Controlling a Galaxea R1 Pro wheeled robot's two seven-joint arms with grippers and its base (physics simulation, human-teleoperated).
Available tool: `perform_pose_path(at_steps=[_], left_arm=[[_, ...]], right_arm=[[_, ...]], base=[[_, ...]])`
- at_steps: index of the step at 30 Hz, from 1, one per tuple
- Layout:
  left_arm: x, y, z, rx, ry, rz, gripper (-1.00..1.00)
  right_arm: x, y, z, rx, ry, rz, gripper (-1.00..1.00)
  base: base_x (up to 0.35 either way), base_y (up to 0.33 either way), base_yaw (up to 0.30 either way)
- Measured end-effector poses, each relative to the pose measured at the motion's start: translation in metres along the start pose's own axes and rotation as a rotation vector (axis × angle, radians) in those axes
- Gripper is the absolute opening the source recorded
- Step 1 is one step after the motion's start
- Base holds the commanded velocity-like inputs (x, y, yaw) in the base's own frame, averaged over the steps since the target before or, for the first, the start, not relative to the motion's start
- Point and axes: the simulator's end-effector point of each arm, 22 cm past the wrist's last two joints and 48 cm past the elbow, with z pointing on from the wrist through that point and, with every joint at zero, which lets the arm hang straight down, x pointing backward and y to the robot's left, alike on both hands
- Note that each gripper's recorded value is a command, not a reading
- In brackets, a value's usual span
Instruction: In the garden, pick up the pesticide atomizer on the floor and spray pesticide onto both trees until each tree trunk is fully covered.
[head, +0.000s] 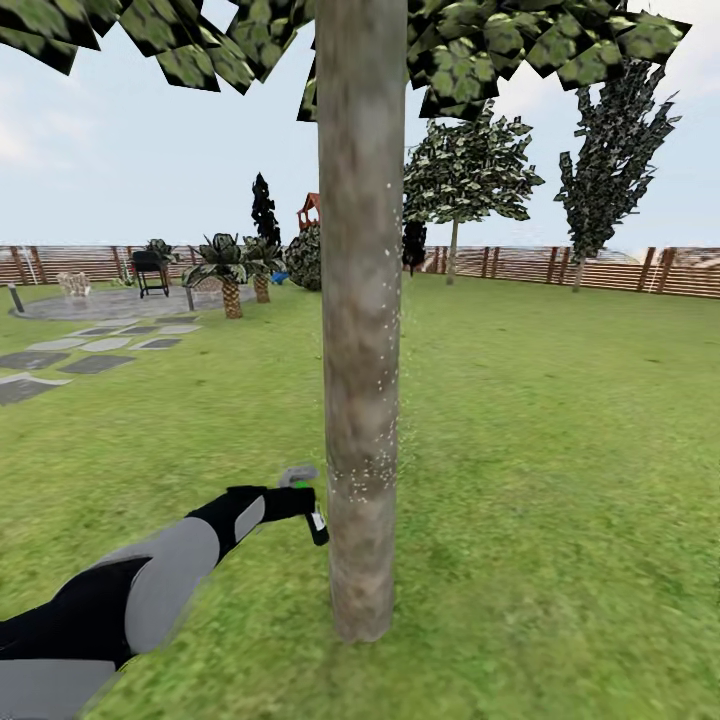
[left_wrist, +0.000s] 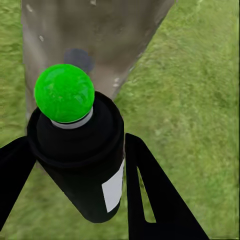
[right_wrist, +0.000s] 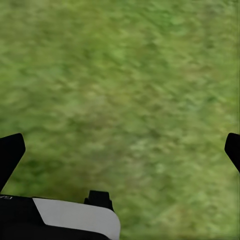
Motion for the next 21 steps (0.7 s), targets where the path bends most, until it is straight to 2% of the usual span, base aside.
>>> perform_pose_path(at_steps=[3,4,5,6,9,11,14,18,21], left_arm=[[-0.019,0.003,-0.007,0.014,-0.015,-0.002,-1.00],[-0.033,0.005,-0.018,0.002,0.037,-0.010,-1.00],[-0.068,0.002,-0.031,0.005,-0.013,-0.021,-1.00],[-0.078,0.002,-0.038,-0.001,-0.007,-0.020,-1.00],[-0.086,-0.001,-0.051,-0.004,0.047,-0.046,-1.00],[-0.101,-0.007,-0.070,-0.007,0.074,-0.067,-1.00],[-0.125,-0.014,-0.090,-0.011,0.057,-0.063,-1.00],[-0.137,-0.019,-0.096,-0.009,0.046,-0.056,-1.00],[-0.169,-0.031,-0.106,0.001,0.020,-0.036,-1.00]], right_arm=[[0.000,0.000,0.000,0.000,0.002,-0.002,1.00],[0.001,0.000,0.000,-0.001,0.004,-0.003,1.00],[0.001,0.000,0.000,-0.001,0.003,-0.004,1.00],[0.001,0.000,0.000,-0.001,0.004,-0.003,1.00],[0.002,0.001,0.000,-0.001,0.005,-0.003,1.00],[0.002,0.001,0.000,-0.002,0.005,-0.003,1.00],[0.001,0.000,0.000,0.000,0.004,-0.002,1.00],[0.001,-0.001,0.000,0.000,0.003,-0.001,1.00],[0.001,-0.001,0.000,0.001,0.002,0.000,1.00]], base=[[0.000,0.000,0.000],[0.000,0.000,0.000],[0.000,0.000,0.000],[0.000,0.000,0.000],[0.000,0.000,0.000],[0.000,0.000,0.000],[0.000,0.000,0.000],[0.000,0.000,0.000],[0.000,0.000,0.000]])
